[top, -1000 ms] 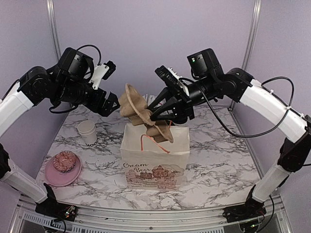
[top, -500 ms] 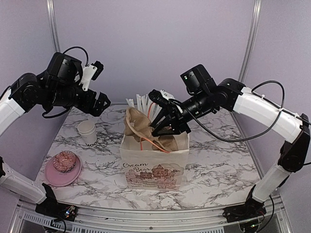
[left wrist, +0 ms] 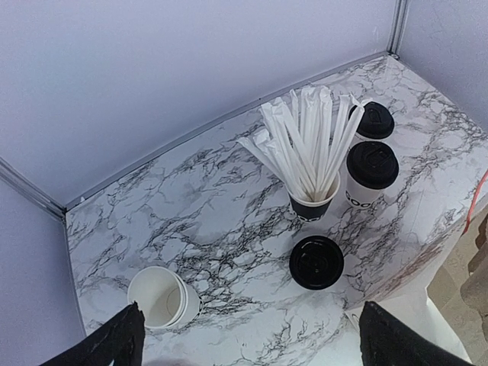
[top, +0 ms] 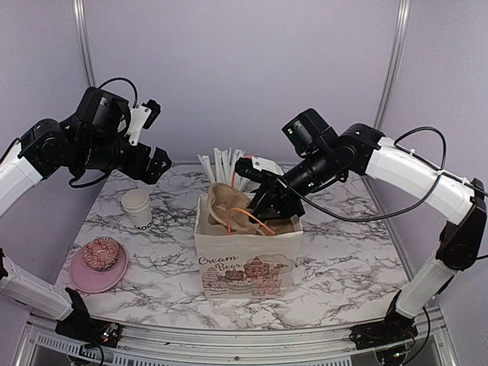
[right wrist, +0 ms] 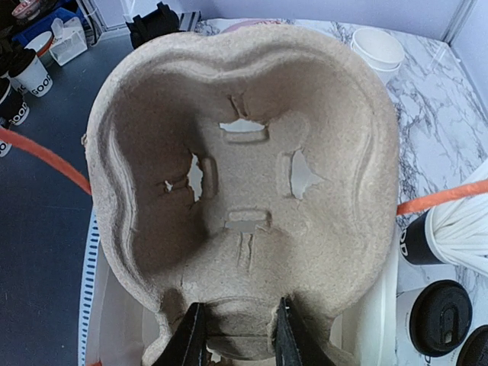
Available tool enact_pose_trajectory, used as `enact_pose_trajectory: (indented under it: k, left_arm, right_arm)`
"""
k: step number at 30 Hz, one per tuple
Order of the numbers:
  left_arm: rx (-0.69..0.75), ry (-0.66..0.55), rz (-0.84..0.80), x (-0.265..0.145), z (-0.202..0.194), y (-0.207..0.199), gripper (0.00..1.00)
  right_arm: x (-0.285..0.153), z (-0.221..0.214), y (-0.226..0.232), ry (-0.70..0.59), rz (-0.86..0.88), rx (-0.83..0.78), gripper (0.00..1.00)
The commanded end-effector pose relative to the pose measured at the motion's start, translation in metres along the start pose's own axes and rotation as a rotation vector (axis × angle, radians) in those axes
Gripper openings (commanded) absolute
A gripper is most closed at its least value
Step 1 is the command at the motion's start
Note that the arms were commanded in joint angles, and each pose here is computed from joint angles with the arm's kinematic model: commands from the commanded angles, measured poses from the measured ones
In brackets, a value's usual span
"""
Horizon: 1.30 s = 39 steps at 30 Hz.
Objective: Pack the takeout coffee
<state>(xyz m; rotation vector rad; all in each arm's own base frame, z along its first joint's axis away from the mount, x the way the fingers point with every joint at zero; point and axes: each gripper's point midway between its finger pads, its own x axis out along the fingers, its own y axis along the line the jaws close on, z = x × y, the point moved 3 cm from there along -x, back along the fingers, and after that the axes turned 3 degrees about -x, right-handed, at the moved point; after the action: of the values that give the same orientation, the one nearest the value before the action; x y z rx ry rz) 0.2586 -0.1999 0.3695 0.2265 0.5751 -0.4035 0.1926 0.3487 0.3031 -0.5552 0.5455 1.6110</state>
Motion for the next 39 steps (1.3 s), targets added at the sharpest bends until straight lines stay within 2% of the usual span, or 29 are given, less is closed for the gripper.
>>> enact_pose_trajectory:
  k: [1, 17, 28, 39]
  left_arm:
    - [-0.004, -0.028, -0.011, 0.003, 0.007, 0.001, 0.99]
    - [-0.004, 0.009, -0.041, 0.024, 0.005, -0.002, 0.99]
    - [-0.013, 0.025, -0.062, 0.033, -0.002, -0.004, 0.99]
    - [-0.022, 0.04, -0.083, 0.039, -0.012, -0.007, 0.99]
  right_arm:
    - [0.004, -0.02, -0.002, 0.105, -0.022, 0.038, 0.26]
    - [0.011, -0.056, 0.002, 0.31, -0.038, 0.007, 0.25]
    - [0.037, -0.09, 0.02, 0.462, 0.03, -0.026, 0.25]
    - [0.065, -0.128, 0.013, 0.577, 0.025, -0.005, 0.25]
